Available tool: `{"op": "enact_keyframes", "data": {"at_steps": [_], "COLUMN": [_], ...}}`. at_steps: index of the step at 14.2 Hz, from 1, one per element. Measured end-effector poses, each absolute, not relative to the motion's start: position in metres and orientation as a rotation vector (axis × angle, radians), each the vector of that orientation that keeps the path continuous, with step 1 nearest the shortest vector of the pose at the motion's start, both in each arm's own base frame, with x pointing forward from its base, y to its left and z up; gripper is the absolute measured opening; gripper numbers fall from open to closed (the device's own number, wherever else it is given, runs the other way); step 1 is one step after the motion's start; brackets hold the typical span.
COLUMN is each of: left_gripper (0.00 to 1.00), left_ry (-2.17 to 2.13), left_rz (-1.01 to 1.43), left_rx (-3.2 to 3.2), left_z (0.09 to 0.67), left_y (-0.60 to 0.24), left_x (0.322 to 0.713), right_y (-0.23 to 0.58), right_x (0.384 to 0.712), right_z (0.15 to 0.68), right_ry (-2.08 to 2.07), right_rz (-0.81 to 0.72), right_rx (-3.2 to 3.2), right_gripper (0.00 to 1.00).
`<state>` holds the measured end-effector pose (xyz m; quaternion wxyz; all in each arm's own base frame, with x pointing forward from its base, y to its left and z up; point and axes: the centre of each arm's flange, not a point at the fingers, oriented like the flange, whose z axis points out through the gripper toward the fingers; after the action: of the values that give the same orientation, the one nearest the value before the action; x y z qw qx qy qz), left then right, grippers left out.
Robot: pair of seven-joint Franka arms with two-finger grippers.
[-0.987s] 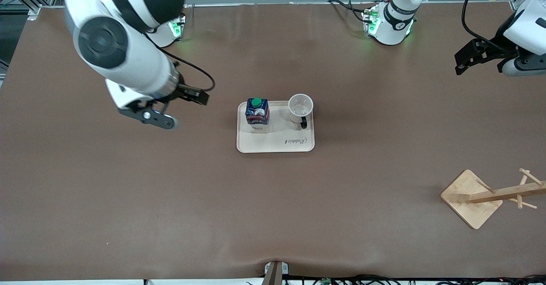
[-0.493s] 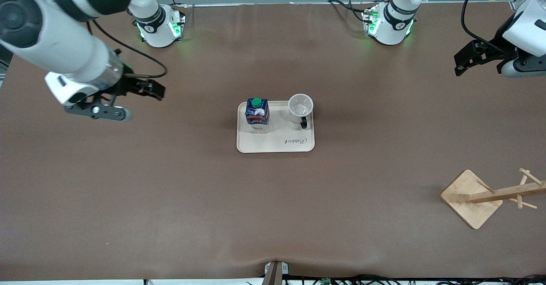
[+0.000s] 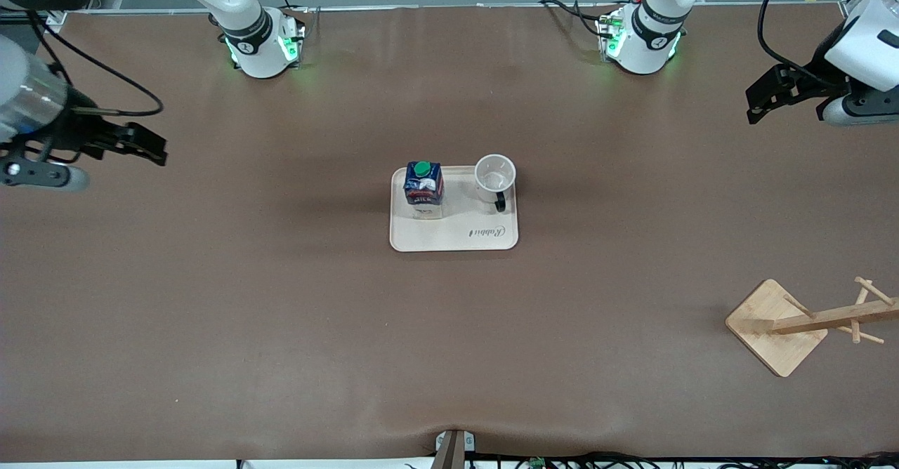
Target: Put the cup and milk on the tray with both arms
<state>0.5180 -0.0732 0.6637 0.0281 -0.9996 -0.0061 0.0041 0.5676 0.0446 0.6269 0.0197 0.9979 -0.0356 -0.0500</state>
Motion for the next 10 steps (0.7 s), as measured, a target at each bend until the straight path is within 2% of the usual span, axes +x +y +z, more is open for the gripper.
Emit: {"op": "enact_keyframes", "data": {"at_steps": [4, 10], "left_gripper": [1.00, 1.00], "left_ry": [-0.021, -0.051], "left_rz": [0.010, -0.001], "left_rx": [-3.086, -3.087], "left_z": [0.665, 0.668], "left_y": [-0.072, -0.062], "left_x": [0.518, 0.519], "right_y": [0.005, 0.033], "right_x": [0.565, 0.540], "right_z": [0.629, 0.655], "right_ry": [-0.089, -0.005], "right_rz": [-0.167, -0.159], "right_rx": [3.104, 3.108], "right_gripper": [1.00, 1.00]}}
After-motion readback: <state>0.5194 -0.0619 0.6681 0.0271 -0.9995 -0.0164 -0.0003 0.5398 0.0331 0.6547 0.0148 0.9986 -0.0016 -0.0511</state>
